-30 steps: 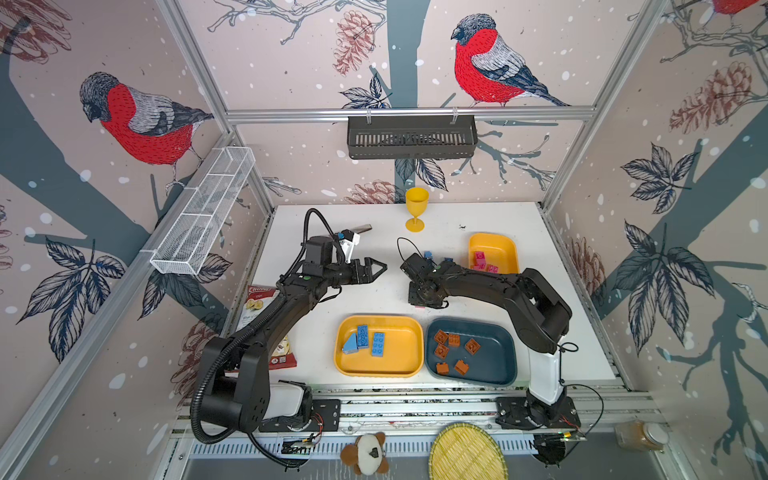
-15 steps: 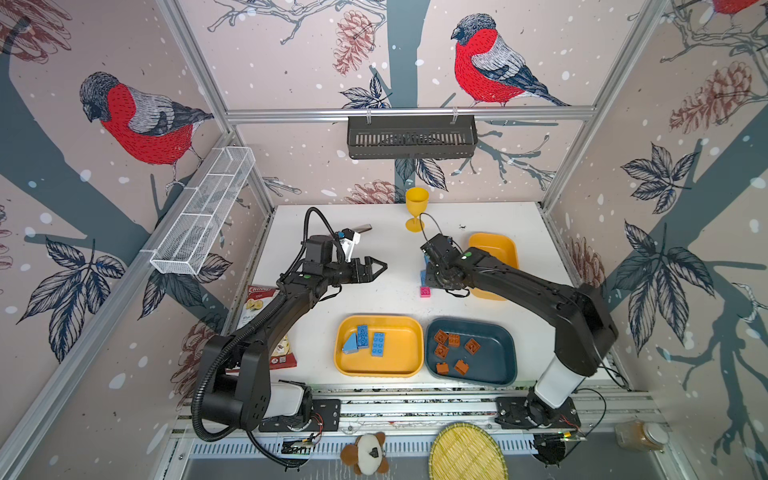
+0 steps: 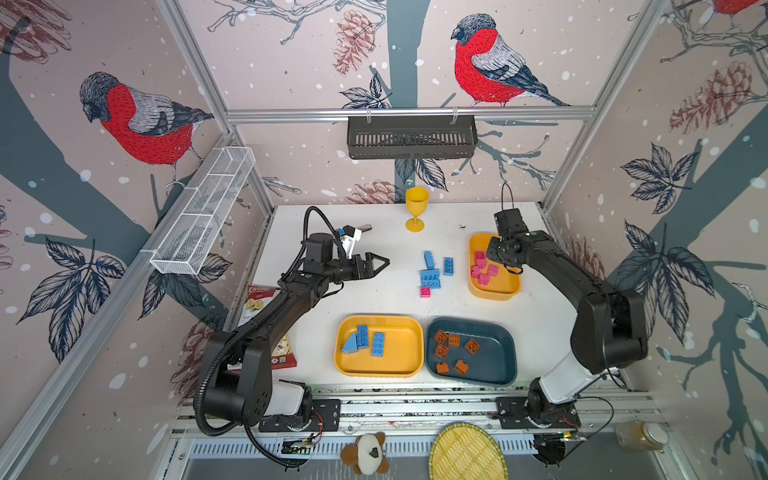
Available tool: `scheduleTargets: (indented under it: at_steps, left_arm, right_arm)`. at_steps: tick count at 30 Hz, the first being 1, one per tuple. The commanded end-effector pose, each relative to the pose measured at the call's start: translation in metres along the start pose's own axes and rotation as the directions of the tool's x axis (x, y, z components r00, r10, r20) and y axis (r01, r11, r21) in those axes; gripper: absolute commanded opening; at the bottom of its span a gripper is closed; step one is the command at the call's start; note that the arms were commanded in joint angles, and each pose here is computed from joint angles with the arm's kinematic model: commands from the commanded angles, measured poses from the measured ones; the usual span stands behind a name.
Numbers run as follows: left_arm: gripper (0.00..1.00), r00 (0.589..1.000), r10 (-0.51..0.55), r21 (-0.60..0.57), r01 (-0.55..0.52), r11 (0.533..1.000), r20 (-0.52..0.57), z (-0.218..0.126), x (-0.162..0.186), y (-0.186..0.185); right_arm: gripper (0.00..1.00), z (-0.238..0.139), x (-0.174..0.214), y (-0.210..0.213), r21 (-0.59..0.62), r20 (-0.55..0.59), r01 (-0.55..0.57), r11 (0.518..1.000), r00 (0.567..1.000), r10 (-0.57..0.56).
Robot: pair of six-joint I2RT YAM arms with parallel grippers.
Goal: Sort the legos into containers by color
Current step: 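Carry the pink brick over the farther yellow tray and release it, then move the right gripper back to the remaining pink brick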
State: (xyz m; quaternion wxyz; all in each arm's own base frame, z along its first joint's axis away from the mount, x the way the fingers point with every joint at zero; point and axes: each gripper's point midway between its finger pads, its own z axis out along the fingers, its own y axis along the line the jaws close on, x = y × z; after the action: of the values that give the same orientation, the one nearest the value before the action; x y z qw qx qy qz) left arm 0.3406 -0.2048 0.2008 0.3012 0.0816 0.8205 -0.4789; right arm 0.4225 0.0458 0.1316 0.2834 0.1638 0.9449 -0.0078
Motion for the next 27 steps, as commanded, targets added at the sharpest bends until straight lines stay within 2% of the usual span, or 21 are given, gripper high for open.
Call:
scheduleTargets:
  at_steps: [1,4,9,12,14,17,21,27]
  left_arm:
    - [0.97,0.999,0.025,0.042,-0.026,0.999,0.023,0.001,-0.009,-0.011]
    - [0.97,0.999,0.024,0.038,-0.025,0.999,0.023,0.001,-0.01,-0.01]
    - [0.97,0.999,0.026,0.031,-0.027,0.999,0.025,0.0,-0.01,-0.01]
    - [0.97,0.999,0.027,0.027,-0.027,0.999,0.023,0.0,-0.01,-0.01]
    - [0.97,0.999,0.027,0.023,-0.027,0.999,0.021,0.0,-0.009,-0.009]
    - [0.97,0.999,0.027,0.019,-0.027,0.999,0.019,0.0,-0.009,-0.008]
    - [0.97,1.0,0.028,0.013,-0.028,1.0,0.014,0.0,-0.008,-0.007]
    - [0.97,1.0,0.03,0.009,-0.03,1.0,0.003,0.0,-0.005,-0.006]
  right_arm:
    - [0.31,0.022,-0.019,0.006,-0.03,0.03,0.055,0.998,0.998,-0.054]
    - [0.32,0.043,-0.026,0.012,-0.057,0.022,0.062,0.996,0.998,-0.061]
    - [0.4,0.074,-0.033,0.012,-0.009,0.01,0.106,0.994,0.994,-0.106]
    - [0.49,0.08,-0.04,0.017,-0.012,0.016,0.121,0.993,0.993,-0.121]
    - [0.62,0.08,-0.042,0.023,-0.032,0.016,0.128,0.991,0.992,-0.128]
    - [0.72,0.069,-0.036,0.039,-0.061,0.011,0.165,0.984,0.986,-0.164]
    - [0.73,0.037,-0.01,0.075,-0.173,-0.006,0.183,0.968,0.982,-0.187]
    - [0.75,-0.013,0.058,0.129,-0.316,-0.067,0.194,0.929,0.972,-0.226]
